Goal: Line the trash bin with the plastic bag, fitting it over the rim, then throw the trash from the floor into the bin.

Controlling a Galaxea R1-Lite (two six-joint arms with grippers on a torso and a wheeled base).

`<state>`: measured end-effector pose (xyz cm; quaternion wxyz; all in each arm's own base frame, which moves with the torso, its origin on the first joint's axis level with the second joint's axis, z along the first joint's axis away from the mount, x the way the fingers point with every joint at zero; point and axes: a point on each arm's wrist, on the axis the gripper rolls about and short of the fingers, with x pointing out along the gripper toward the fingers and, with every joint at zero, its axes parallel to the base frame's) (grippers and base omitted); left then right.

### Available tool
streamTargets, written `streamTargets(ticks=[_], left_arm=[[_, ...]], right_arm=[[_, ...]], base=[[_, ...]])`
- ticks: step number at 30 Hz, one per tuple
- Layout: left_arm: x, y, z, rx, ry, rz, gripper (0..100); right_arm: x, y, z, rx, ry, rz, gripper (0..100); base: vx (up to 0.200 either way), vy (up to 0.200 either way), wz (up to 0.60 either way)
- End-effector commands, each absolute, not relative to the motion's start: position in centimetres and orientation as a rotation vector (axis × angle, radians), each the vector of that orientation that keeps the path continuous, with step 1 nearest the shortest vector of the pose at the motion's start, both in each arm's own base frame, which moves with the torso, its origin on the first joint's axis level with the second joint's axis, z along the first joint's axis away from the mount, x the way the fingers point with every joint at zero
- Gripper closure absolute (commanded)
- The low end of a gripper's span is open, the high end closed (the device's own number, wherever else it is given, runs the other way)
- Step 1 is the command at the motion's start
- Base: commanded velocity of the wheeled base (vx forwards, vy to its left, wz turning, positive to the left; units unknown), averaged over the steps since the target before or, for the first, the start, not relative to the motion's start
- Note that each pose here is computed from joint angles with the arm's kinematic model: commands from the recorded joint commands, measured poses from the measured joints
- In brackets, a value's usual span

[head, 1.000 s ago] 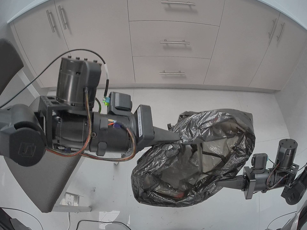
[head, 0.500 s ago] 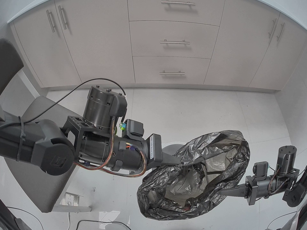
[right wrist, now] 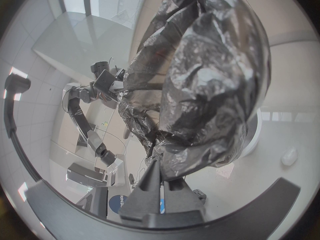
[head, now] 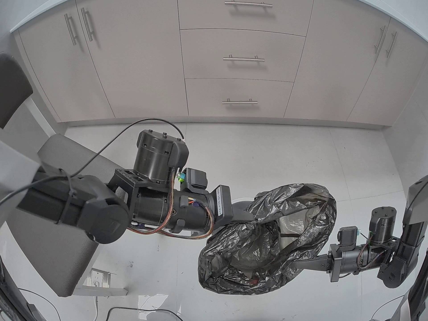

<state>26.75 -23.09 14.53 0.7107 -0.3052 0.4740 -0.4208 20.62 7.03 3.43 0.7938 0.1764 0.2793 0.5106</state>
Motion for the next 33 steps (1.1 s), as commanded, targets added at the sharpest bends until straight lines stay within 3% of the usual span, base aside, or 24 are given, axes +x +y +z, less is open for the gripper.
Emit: streamTargets(ticks=[1,33], left_arm=[[29.6,-23.5,11.1,-0.686,1.082,-0.873,100],[34.5,-23.2,6.6,-0.671,1.068,-0.81,100]], right_arm=[[22.6,7.5,1.1,0.439,0.669,1.062,100],[27.1,7.8,-2.4,0.402,0.635,0.804,100]], base=[[0.0,0.0,0.0],[0.0,0.0,0.0]])
